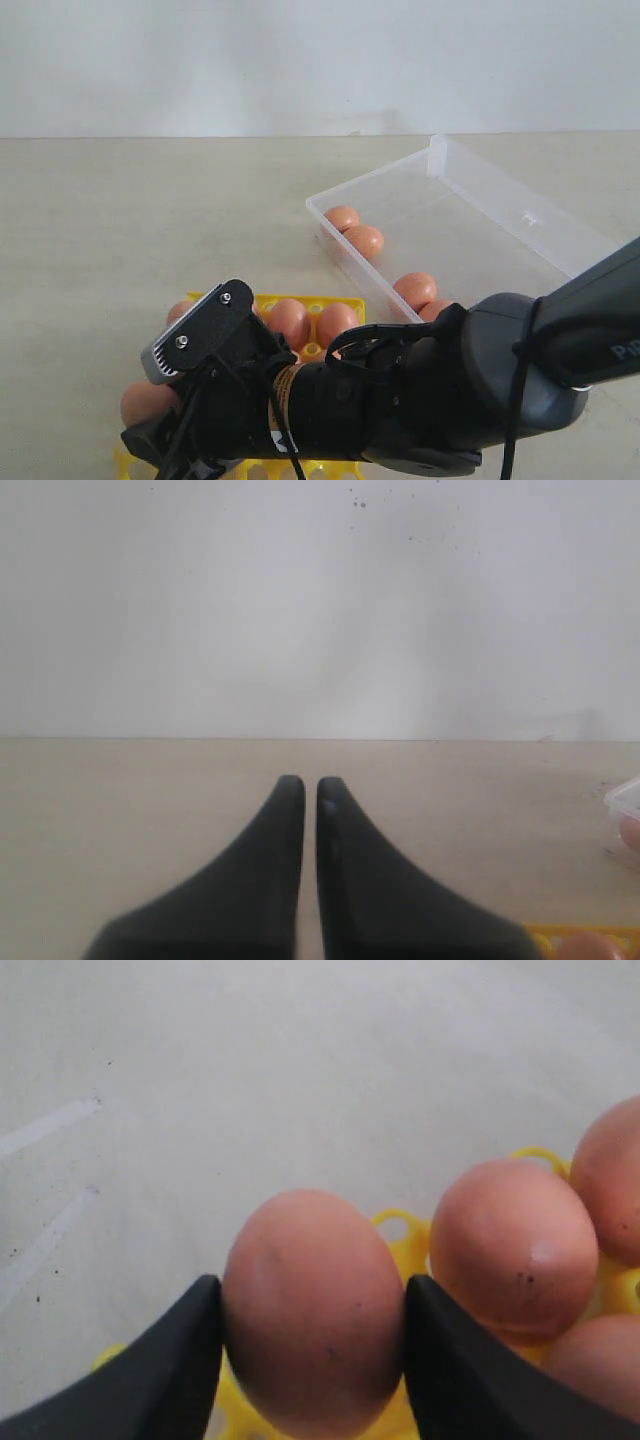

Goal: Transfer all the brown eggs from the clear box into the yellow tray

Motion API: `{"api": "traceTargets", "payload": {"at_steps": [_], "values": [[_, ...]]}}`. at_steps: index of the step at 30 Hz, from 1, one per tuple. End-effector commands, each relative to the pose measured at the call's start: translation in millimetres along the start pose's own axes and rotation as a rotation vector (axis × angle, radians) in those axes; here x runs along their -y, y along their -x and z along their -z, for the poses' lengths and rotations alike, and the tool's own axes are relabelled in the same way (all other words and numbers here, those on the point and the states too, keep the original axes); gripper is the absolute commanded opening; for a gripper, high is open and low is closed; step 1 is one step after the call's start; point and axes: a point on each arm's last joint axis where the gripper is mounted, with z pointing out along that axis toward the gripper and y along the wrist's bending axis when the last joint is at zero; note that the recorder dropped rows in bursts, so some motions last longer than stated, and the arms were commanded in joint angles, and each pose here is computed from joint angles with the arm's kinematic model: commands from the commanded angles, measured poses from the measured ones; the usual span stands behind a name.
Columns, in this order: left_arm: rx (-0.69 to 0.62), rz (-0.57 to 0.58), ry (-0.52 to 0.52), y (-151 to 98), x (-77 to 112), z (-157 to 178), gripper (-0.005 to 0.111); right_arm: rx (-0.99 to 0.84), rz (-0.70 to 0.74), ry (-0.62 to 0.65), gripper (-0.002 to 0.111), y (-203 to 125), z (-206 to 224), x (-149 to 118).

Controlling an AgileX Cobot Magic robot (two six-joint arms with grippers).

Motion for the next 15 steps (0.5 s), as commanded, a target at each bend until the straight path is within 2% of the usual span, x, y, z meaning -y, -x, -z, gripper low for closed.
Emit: {"api": "traceTargets", "payload": {"at_steps": [1,6,12,15], "values": [[0.010,0.010,0.001,1.6,-0.1,0.5,0.004,-0.022,0.014,0.000,0.060,-3.2,0.3,-0.4],[0.010,0.010,0.001,1.6,-0.1,0.5,0.004,-0.028,0.014,-0.003,0.054,-3.8,0.3,-0.1],[0.010,0.010,0.001,1.6,-0.1,0.5,0.004,-0.014,0.002,0.003,0.053,-1.6,1.1,-0.9],[0.010,0.010,0.001,1.6,-0.1,0.5,0.004,-0.013,-0.033,0.005,0.047,-1.4,1.1,-1.1]]}}
